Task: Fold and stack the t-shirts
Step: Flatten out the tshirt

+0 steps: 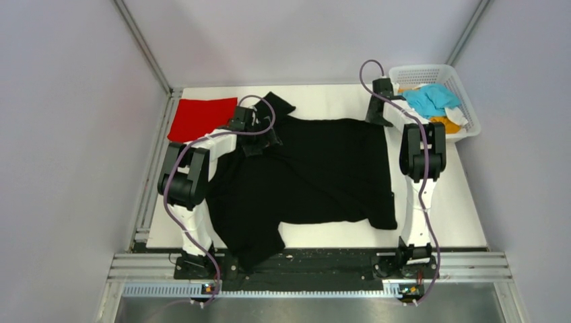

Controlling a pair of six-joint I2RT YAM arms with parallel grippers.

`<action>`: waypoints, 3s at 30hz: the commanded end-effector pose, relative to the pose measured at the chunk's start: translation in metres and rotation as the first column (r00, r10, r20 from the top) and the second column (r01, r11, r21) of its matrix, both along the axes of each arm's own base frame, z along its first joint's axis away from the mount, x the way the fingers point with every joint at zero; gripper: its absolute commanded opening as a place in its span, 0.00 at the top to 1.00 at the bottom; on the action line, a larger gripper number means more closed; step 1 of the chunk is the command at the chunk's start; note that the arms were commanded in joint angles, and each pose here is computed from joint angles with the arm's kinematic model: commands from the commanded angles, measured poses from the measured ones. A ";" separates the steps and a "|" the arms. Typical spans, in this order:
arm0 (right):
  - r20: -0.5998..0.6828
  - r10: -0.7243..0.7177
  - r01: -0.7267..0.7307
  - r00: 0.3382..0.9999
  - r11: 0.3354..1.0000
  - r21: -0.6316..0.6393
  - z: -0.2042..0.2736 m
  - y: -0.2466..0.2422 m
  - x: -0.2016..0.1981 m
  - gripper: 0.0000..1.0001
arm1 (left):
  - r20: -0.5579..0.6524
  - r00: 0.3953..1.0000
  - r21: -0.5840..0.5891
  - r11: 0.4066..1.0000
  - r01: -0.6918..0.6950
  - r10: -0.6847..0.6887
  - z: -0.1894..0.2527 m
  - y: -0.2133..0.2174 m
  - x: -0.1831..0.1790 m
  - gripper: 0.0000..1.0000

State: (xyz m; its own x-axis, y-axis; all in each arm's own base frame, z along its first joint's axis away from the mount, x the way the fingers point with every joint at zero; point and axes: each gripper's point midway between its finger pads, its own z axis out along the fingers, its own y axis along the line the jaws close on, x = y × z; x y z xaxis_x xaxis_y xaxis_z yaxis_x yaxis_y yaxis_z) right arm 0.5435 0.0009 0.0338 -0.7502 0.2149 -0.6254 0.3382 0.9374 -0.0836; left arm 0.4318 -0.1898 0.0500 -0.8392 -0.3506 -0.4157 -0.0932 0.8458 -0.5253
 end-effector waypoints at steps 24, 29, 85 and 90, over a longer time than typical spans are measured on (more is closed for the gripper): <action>0.202 -0.325 0.379 0.924 0.844 -0.379 0.128 -0.024 -0.052 1.00 | 0.039 0.999 0.043 0.999 -0.015 0.013 0.009 0.009 0.010 0.01; 0.129 -0.211 0.238 0.969 0.937 -0.254 0.085 0.019 0.015 0.52 | 0.043 0.998 0.061 0.997 -0.050 0.047 0.012 0.018 0.022 0.01; 0.211 -0.006 -0.044 0.977 0.972 0.231 0.010 0.035 -0.021 0.01 | 0.245 0.830 -0.515 0.792 -0.327 0.502 0.004 0.004 0.300 0.01; 0.260 0.085 -0.145 0.962 0.965 0.220 0.042 0.047 -0.015 0.01 | 0.317 0.828 -0.535 0.808 -0.247 0.463 0.055 -0.003 0.300 0.01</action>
State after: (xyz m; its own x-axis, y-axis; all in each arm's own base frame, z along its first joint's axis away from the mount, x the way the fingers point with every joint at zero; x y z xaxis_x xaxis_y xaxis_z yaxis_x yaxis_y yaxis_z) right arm 0.5104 0.0386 0.0399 -0.6394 0.3507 -0.6842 0.3070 0.9323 0.1911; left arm 0.7247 -0.2053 0.0815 -0.4308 -0.8272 -0.3608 -0.0703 0.4293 -0.9004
